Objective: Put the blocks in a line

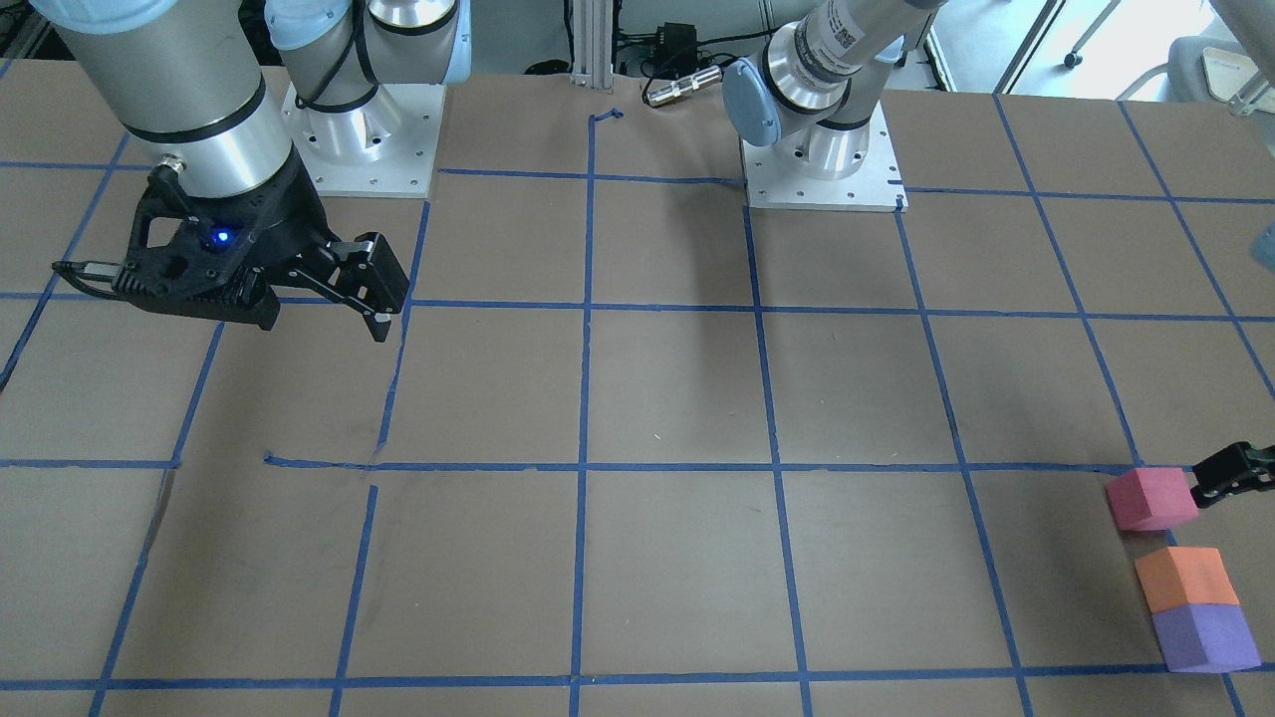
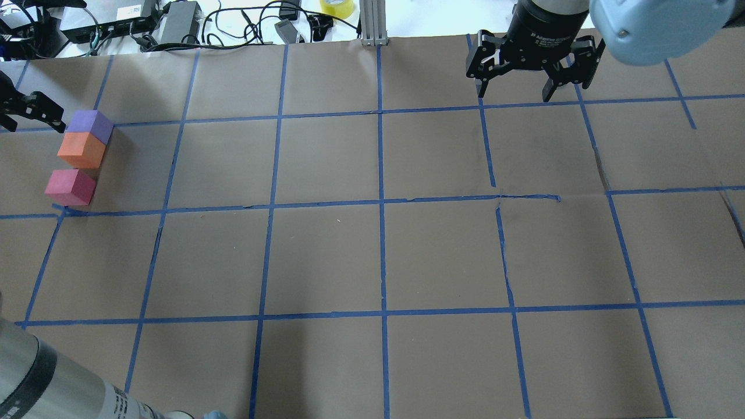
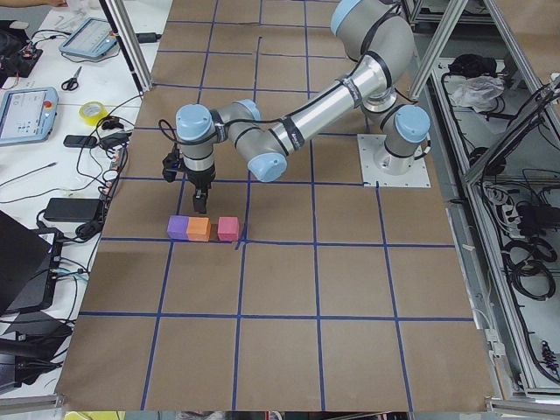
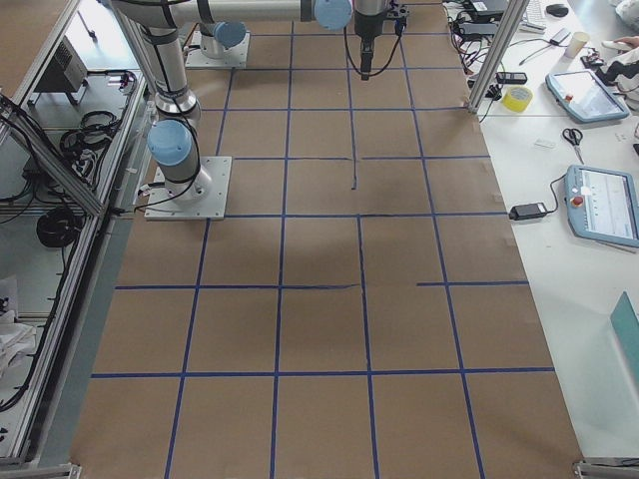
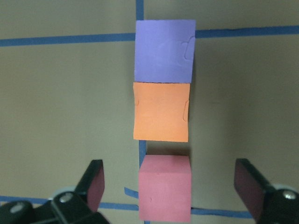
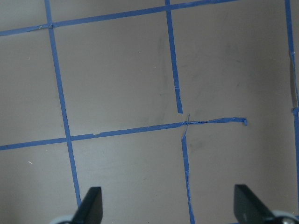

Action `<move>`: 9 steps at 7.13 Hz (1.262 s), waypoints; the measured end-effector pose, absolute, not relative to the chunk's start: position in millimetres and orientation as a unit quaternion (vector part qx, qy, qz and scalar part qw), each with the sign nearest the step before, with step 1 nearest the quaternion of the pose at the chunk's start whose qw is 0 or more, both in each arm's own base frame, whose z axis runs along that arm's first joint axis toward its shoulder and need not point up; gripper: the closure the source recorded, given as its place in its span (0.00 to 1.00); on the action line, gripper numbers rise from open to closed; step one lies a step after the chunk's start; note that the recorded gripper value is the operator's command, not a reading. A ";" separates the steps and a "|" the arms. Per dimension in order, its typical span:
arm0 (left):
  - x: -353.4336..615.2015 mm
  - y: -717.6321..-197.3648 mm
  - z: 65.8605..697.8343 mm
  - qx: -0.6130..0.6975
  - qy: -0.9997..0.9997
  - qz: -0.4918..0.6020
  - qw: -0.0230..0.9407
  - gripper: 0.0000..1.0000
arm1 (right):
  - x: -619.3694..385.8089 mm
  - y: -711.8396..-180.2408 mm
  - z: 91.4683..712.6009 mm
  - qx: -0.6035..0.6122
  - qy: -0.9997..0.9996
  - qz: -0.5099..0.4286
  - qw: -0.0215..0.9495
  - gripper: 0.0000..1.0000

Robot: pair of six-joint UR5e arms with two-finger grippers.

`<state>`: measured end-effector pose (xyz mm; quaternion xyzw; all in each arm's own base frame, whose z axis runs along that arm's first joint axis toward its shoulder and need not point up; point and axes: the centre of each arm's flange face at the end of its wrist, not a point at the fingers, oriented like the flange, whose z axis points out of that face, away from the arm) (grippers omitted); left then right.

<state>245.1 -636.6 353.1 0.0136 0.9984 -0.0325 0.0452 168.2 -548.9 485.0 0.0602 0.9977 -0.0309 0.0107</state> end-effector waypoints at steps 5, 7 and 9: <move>29.8 -581.5 441.4 -0.052 0.997 -0.055 0.028 0.00 | 168.2 -548.8 484.7 0.057 0.998 -0.031 0.011 0.00; -49.3 -553.9 468.4 -0.074 0.994 -0.077 0.026 0.00 | 168.2 -548.9 484.9 0.057 0.998 -0.031 0.011 0.00; -118.9 -526.8 483.6 -0.051 0.994 -0.093 0.024 0.00 | 168.2 -548.9 484.9 0.057 0.998 -0.031 0.011 0.00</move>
